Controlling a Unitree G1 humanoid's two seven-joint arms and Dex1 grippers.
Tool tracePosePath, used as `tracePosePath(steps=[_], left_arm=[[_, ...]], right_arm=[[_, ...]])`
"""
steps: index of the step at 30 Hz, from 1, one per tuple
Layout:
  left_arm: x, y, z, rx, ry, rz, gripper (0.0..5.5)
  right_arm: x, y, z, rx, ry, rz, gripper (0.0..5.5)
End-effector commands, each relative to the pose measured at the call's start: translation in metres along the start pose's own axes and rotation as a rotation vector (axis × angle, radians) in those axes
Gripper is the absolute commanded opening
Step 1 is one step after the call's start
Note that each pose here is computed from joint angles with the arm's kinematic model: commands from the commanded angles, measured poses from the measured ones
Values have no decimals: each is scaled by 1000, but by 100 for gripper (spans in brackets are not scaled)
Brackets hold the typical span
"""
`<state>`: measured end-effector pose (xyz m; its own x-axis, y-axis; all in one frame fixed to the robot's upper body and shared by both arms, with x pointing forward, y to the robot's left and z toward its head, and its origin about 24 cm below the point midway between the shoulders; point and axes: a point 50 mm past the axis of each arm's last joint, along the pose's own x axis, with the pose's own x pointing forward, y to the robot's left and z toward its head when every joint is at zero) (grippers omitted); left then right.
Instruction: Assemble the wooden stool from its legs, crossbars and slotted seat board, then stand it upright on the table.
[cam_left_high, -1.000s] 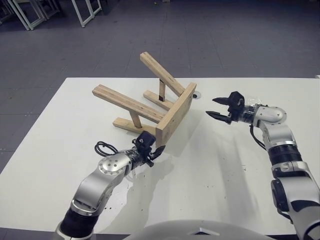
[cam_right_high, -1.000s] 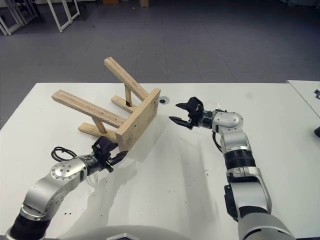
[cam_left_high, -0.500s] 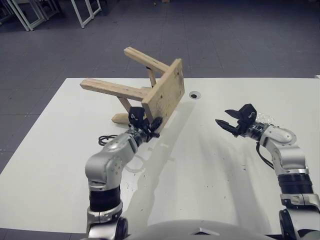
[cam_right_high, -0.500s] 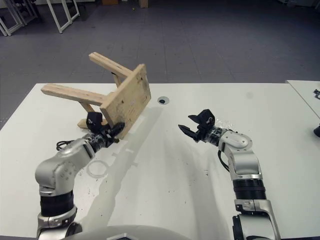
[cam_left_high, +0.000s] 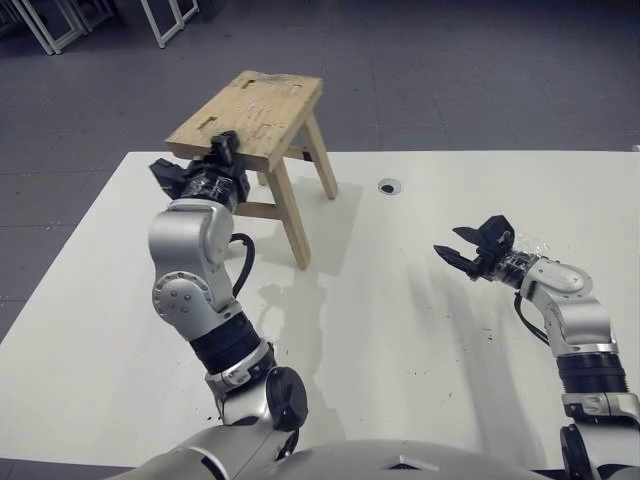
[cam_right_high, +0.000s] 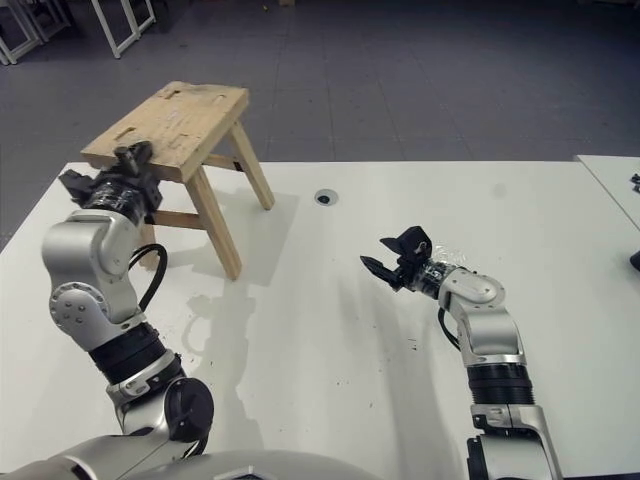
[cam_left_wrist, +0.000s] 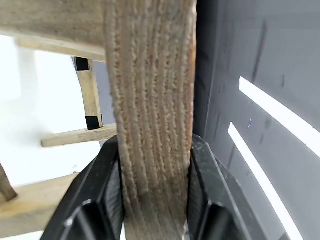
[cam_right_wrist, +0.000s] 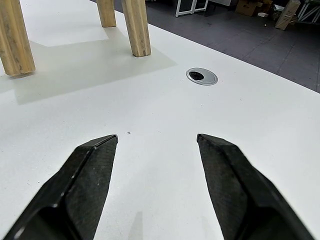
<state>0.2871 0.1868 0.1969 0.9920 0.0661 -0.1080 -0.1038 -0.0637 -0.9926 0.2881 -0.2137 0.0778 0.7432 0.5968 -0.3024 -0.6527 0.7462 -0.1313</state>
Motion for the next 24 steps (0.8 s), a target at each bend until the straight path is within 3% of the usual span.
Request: tracePosePath(steps=[1,2,7,14,20,24], left_arm=[[6,-14,-40,-155,134,114,131],[4,-12,-39,-130,131,112,167],[-2,-17,-29,153,90,-38,247],[-29,37,-24,603,79,-249,247],[-61,99,-6,897,109,-314,247],[-70,117,2,894,80,-256,247]], right_arm=[[-3,-2,-1,-10,22,-7,295],[-3,-1,-1,-9,23,-4,295],[-4,-1,-2,-3,30,0,295],[-1,5,5,18,-13,-1,295],[10,19,29,143,-179,-42,295],[14,29,37,166,-208,-44,295]])
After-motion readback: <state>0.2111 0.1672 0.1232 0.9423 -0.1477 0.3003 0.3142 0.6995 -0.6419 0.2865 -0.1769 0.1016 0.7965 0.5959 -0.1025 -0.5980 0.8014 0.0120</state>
